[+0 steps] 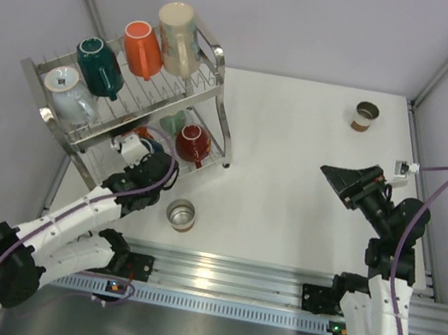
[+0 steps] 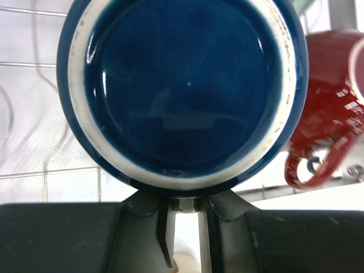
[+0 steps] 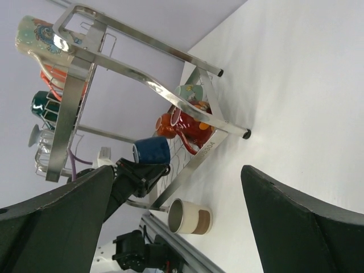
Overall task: Load the cups into the dish rack
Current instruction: Place the cup upside down on the dish rack
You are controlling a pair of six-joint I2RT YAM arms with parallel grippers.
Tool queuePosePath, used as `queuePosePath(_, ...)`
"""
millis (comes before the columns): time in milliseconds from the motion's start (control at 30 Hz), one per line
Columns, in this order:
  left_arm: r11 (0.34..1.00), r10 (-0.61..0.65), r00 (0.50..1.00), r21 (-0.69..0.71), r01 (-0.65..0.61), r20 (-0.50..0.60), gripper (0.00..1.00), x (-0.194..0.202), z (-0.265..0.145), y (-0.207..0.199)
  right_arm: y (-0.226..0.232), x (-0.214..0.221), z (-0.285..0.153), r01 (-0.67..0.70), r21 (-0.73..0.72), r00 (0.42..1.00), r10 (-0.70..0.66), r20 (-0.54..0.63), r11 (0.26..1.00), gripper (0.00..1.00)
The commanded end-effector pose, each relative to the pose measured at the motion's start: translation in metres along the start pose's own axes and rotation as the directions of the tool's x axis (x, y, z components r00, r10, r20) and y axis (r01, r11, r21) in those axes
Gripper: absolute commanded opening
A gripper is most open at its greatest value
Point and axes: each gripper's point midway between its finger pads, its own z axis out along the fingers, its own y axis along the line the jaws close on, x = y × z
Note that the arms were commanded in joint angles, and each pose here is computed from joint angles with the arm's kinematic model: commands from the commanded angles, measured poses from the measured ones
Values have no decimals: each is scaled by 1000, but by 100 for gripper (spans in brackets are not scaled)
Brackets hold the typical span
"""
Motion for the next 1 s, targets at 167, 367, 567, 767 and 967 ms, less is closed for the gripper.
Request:
queuePosePath(167,992,-106,990,-51,111,97,0,-43,11,-4,23,-14,-5,95,-12,995,-94,44,995,95)
queuePosePath(367,986,-116,987,-109,129,115,0,-53,21,7,22,-15,-6,107,-3,993,-107,47,994,95)
queuePosePath(567,972,-131,984,-178,152,124,0,-60,33,26,23,-17,-6,122,-1,991,-121,48,993,95)
queuePosePath(767,963,-136,981,-212,164,141,0,-70,42,34,24,-19,-6,140,10,989,-140,48,990,95)
queuePosePath(967,957,-116,979,-244,154,165,0,-78,54,39,30,-19,-8,149,-4,988,-148,44,989,95)
